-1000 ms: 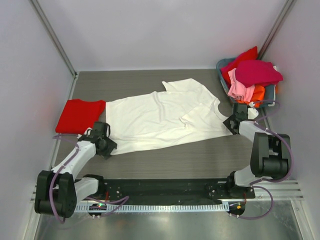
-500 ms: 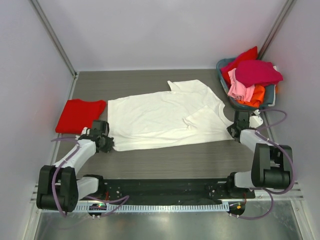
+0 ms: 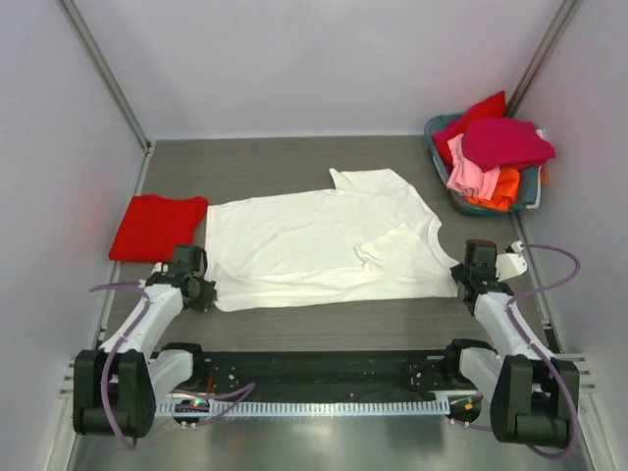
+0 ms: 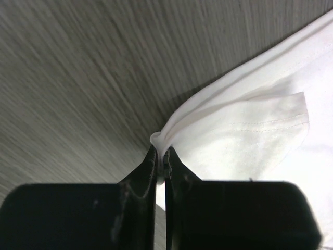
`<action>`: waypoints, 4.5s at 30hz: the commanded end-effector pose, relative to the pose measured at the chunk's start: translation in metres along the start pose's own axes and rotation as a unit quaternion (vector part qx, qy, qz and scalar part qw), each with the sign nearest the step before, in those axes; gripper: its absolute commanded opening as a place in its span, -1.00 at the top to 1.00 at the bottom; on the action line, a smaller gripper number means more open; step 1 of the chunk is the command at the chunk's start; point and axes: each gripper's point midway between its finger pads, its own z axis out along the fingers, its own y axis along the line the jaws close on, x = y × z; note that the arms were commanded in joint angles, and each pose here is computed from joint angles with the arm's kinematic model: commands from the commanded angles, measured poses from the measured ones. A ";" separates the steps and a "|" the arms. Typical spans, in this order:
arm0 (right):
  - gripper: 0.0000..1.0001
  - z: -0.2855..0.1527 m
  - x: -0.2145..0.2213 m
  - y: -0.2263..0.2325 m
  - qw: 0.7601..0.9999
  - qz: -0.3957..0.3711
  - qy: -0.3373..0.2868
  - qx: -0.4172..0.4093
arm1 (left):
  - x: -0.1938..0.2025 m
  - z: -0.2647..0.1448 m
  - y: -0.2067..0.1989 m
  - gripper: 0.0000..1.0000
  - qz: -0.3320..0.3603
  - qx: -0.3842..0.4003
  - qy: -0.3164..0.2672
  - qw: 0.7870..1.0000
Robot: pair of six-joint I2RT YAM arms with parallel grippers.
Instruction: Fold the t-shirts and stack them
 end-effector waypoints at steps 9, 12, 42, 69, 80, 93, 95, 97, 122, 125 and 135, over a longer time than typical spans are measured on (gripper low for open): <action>0.24 -0.020 -0.036 0.051 0.995 -0.052 -0.021 -0.082 | -0.025 -0.041 -0.001 -0.27 0.035 0.017 -0.048 0.998; 0.21 -0.025 -0.040 0.086 0.986 -0.086 -0.005 -0.144 | -0.039 -0.061 -0.013 -0.57 0.060 0.029 -0.068 0.995; -0.40 0.122 0.018 0.382 0.876 -0.202 0.215 -0.381 | -0.081 -0.058 -0.223 -1.00 0.191 0.213 -0.072 0.955; 0.14 0.130 0.063 0.369 0.855 -0.337 0.222 -0.325 | -0.118 -0.003 -0.274 -0.99 0.219 0.134 -0.092 0.962; 0.98 0.129 0.044 0.368 0.877 -0.345 0.178 -0.283 | -0.130 0.023 -0.265 -0.89 0.254 0.074 -0.102 0.959; 0.97 0.110 0.001 0.372 0.907 -0.296 0.110 -0.279 | -0.114 0.077 -0.261 -0.37 0.266 0.036 -0.056 0.962; 0.98 0.118 -0.008 0.365 0.920 -0.277 0.103 -0.257 | -0.112 0.082 -0.259 -0.35 0.266 0.031 -0.053 0.962; 0.97 0.124 -0.017 0.359 0.927 -0.261 0.104 -0.249 | -0.113 0.085 -0.258 -0.34 0.265 0.027 -0.057 0.962; 0.98 0.125 -0.005 0.358 0.917 -0.266 0.128 -0.268 | -0.105 0.098 -0.310 -0.25 0.251 0.092 -0.020 0.963; 0.97 0.122 -0.007 0.362 0.917 -0.264 0.126 -0.272 | -0.104 0.105 -0.304 -0.15 0.253 0.080 -0.019 0.964; 0.97 0.103 -0.021 0.371 0.916 -0.256 0.115 -0.287 | -0.105 0.103 -0.302 0.99 0.261 0.083 -0.024 0.961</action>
